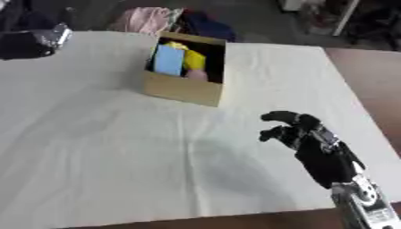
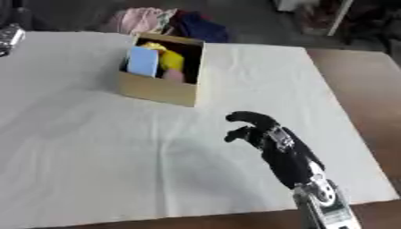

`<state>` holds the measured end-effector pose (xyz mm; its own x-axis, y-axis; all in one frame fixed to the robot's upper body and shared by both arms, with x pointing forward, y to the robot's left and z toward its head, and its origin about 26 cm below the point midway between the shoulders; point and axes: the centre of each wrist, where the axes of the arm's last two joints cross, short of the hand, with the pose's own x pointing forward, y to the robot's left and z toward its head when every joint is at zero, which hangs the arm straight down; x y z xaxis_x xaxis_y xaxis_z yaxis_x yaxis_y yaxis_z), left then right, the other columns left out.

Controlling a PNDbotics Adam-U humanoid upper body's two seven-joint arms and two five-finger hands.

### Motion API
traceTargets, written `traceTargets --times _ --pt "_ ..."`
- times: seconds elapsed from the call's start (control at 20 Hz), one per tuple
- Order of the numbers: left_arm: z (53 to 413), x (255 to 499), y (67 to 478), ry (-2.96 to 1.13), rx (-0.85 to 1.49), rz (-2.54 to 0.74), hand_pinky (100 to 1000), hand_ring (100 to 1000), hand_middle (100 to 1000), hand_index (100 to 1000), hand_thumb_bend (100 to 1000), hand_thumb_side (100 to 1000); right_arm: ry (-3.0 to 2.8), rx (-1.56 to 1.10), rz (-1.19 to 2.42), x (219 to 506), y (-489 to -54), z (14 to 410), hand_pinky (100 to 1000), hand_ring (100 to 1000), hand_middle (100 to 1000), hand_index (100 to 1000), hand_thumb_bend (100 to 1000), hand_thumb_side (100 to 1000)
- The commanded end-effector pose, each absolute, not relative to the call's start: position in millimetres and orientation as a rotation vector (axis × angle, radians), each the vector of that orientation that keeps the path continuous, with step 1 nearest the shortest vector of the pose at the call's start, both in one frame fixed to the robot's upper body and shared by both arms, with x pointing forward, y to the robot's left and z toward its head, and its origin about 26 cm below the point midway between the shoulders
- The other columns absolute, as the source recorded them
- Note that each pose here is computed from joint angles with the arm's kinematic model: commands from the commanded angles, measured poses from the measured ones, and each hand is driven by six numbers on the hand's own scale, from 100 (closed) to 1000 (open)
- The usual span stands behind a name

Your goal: Pick up objects on the table and place them in the box.

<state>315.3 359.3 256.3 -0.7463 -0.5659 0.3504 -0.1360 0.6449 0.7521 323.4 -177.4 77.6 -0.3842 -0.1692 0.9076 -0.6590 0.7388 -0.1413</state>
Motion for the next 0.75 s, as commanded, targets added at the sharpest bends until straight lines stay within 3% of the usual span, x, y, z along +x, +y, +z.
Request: traceTargets --times 0.05,0.35,0.75 --pt "256 292 355 -2.361 0.462 -0.858 696 685 752 854 100 550 -1.951 0.593 0.616 325 -185 84 839 657 799 840 100 946" --pt "199 272 355 -2.252 0.353 -0.632 678 670 737 848 100 600 -1.960 0.568 0.570 325 -189 83 834 650 791 848 100 935" --pt "162 269 346 -2.176 0.235 -0.488 668 655 718 834 100 647 -1.966 0.537 0.519 324 -192 81 832 644 785 856 100 927"
